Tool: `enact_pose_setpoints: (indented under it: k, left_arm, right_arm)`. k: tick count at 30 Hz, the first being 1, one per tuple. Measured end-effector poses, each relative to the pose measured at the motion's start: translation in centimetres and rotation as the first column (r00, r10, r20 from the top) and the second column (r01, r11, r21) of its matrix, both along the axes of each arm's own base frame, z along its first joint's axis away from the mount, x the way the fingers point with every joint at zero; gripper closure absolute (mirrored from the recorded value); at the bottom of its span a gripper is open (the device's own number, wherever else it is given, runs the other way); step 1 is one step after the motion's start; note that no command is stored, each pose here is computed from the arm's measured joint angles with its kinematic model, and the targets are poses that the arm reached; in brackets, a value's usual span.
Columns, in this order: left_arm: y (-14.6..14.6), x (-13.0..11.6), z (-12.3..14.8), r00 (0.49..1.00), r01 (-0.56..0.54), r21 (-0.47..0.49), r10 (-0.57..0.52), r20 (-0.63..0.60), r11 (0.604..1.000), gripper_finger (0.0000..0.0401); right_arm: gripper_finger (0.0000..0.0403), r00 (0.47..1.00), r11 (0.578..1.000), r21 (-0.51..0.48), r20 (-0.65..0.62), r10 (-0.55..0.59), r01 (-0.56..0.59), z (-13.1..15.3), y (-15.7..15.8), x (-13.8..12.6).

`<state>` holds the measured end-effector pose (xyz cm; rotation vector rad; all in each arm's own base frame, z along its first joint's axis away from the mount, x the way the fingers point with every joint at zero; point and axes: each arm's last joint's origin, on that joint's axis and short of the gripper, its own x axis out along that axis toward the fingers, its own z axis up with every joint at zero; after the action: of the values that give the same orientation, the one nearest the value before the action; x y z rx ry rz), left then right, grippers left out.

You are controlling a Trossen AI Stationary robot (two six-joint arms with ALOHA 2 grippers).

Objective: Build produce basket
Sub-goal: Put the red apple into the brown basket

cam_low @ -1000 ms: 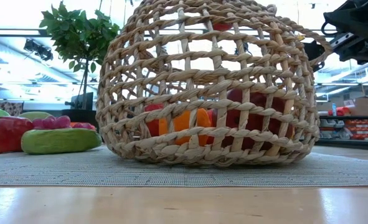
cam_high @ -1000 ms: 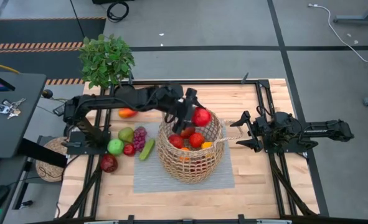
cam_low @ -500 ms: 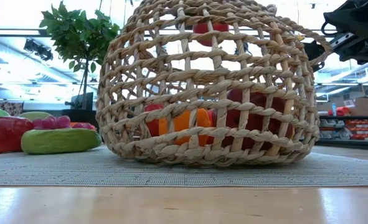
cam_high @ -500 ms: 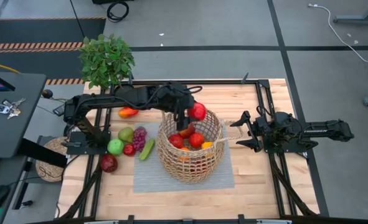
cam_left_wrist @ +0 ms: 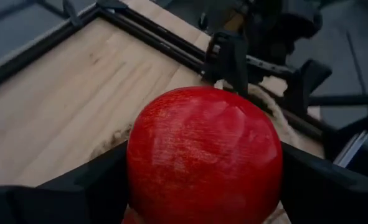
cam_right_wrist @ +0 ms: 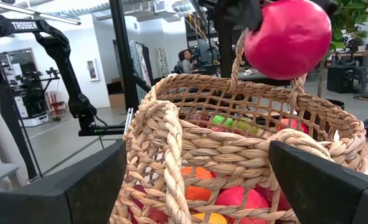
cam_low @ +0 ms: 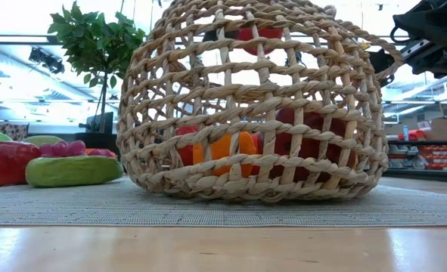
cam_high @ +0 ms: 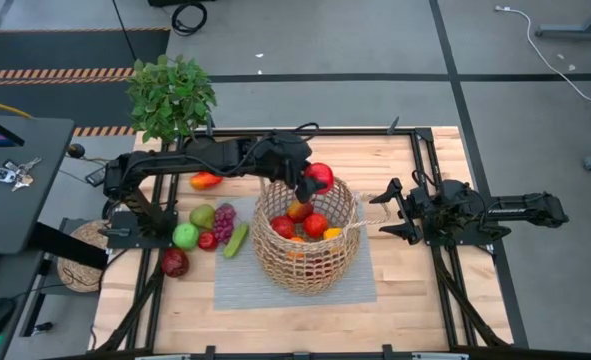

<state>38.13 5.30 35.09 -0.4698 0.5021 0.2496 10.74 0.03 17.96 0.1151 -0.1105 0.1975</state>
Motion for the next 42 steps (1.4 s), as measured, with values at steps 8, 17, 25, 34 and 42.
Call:
enact_pose_setpoints:
  k: [8,17,25,34,42]
  left_arm:
    - [0.0,0.3,-0.2,0.999,-0.046,-0.129,0.049,0.023,0.991,0.0069]
    - [-0.6,0.3,0.8,1.0,0.015,-0.162,-0.01,0.028,0.987,0.0069]
    - [-1.1,0.1,0.6,0.99,0.133,0.093,-0.129,-0.047,0.987,0.0069]
    - [-2.9,0.7,-0.2,0.887,0.461,0.549,-0.384,-0.258,0.697,0.0069]
    - [-2.7,2.6,-3.5,0.768,0.637,0.667,-0.386,-0.51,0.386,0.0069]
  right_arm:
    - [0.0009,1.0,1.0,0.0,0.003,0.0,0.0,0.0,0.0,0.0]
    - [0.0009,1.0,1.0,0.0,0.004,0.0,0.0,0.0,0.0,0.0]
    - [0.0009,1.0,1.0,0.0,0.004,0.0,0.0,0.0,0.0,0.0]
    - [0.0009,1.0,1.0,0.0,0.004,0.0,0.0,0.0,0.0,0.0]
    - [0.0009,1.0,1.0,-0.001,0.02,0.0,0.0,0.2,0.0,0.0]
